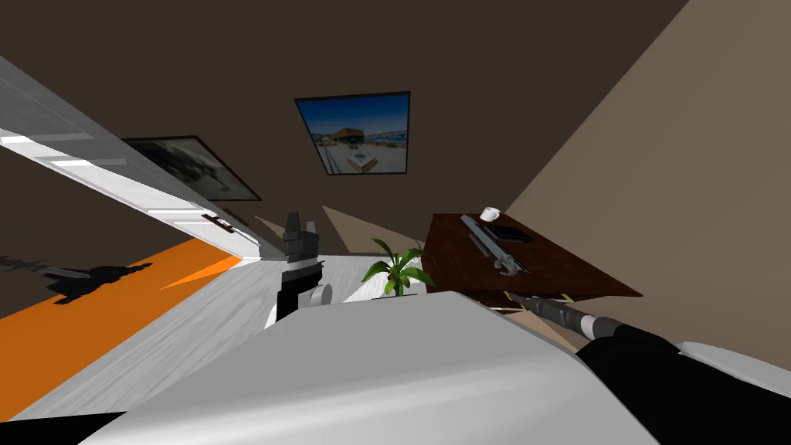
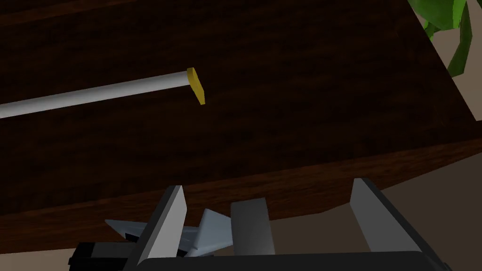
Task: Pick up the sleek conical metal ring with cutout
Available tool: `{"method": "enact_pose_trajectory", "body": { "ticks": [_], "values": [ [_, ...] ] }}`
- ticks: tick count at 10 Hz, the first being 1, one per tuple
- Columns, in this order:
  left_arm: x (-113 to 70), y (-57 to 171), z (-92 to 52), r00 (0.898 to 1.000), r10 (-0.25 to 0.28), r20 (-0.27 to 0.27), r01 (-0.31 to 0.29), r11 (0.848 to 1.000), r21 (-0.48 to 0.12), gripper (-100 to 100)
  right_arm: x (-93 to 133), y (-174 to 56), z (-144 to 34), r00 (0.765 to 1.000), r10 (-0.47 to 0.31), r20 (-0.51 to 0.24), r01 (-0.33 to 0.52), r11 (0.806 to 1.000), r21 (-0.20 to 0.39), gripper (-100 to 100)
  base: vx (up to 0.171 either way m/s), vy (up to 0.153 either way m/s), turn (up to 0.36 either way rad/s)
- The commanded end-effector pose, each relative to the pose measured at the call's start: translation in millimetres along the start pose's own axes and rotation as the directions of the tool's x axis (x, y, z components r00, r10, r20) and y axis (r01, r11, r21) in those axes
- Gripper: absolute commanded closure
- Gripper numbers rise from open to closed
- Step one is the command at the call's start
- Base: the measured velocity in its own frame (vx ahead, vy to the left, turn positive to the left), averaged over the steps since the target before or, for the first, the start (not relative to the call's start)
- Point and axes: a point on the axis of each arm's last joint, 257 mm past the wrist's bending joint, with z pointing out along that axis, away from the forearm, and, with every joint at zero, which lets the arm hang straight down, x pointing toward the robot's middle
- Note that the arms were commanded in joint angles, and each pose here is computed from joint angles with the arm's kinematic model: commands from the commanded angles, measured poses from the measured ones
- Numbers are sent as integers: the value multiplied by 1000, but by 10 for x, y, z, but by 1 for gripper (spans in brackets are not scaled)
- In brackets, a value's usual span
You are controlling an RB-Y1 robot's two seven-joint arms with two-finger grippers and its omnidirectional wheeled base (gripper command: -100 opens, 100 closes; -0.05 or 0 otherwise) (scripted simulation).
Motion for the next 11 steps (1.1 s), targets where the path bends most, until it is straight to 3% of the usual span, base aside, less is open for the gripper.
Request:
{"method": "enact_pose_trajectory", "body": {
  "ticks": [1,6,8,9,10,11],
  "values": [
    [0,0,0,1000,0,0,0,1000,0,0,-160,-181,-47,999,-54,-6,54,998,39,-100,168,59,-69],
    [0,0,0,1000,0,0,0,1000,0,0,-637,-498,-115,981,-193,-27,195,974,116,-100,102,44,-62],
    [0,0,0,1000,0,0,0,1000,0,0,-655,-498,-116,980,-196,-28,198,973,116,-100,65,44,-26],
    [0,-1,1,1000,0,0,0,1000,0,0,-667,-502,-118,980,-198,-28,200,973,118,0,0,0,0],
    [0,0,1,1000,0,0,0,1000,0,0,-550,-547,-93,982,-186,-26,188,974,130,-100,9,-13,114],
    [1,-1,1,1000,0,0,0,1000,0,0,-470,-571,-73,984,-178,-25,179,974,137,-100,14,-27,118]
  ]
}}
